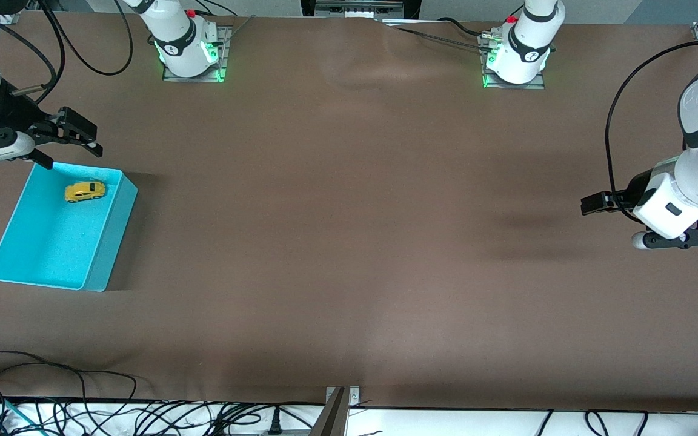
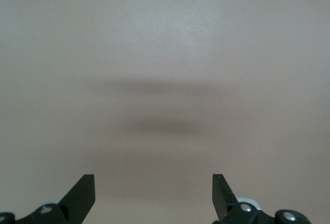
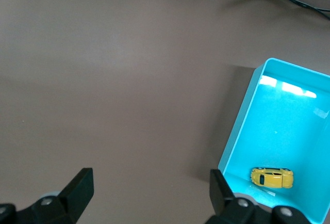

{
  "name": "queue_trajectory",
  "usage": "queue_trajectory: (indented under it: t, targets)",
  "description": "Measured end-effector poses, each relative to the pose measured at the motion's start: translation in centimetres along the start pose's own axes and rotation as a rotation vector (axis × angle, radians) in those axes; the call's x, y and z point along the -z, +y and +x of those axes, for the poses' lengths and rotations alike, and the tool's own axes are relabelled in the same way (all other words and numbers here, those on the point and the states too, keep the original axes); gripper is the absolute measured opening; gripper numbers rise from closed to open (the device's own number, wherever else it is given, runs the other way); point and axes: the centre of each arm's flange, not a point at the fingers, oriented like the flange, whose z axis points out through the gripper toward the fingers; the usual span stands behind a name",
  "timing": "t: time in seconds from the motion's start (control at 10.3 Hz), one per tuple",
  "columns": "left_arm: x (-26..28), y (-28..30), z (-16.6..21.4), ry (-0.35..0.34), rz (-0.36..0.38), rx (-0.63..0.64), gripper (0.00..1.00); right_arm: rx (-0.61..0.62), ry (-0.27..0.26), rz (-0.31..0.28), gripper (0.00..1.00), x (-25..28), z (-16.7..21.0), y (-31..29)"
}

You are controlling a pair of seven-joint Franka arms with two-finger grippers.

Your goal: Wind up and store yellow beetle car

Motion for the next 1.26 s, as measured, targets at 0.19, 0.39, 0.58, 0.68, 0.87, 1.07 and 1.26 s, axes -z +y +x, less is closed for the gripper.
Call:
queue_trajectory:
  t: [0.19,0.39,0.58,0.68,0.87,1.07,1.26]
  targets:
    - [0.0,0.0,0.0,0.0,0.0,0.0,1.0,-0.012,-0.03,-0.017,1.0,0.7,0.3,-0.6]
    - [0.0,0.0,0.0,0.0,0.0,0.0,1.0,-0.01,-0.041,-0.066,1.0,0.9,1.0,-1.0]
    - [0.0,0.0,0.0,0.0,0.0,0.0,1.0,-0.008,-0.065,-0.09,1.0,-0.3,1.4,-1.0]
    - [0.0,0.0,0.0,0.001,0.0,0.0,1.0,-0.008,-0.075,-0.091,1.0,-0.8,1.6,-0.9]
    - [0.2,-0.1,0.0,0.005,-0.001,0.001,1.0,-0.009,-0.082,-0.09,1.0,-1.2,1.7,-0.8]
    - [0.2,-0.2,0.0,0.005,-0.001,0.003,1.0,-0.007,-0.084,-0.09,1.0,-1.2,1.7,-0.9]
    - [0.2,-0.2,0.0,0.005,-0.001,0.004,1.0,-0.006,-0.084,-0.09,1.0,-1.2,1.7,-0.9]
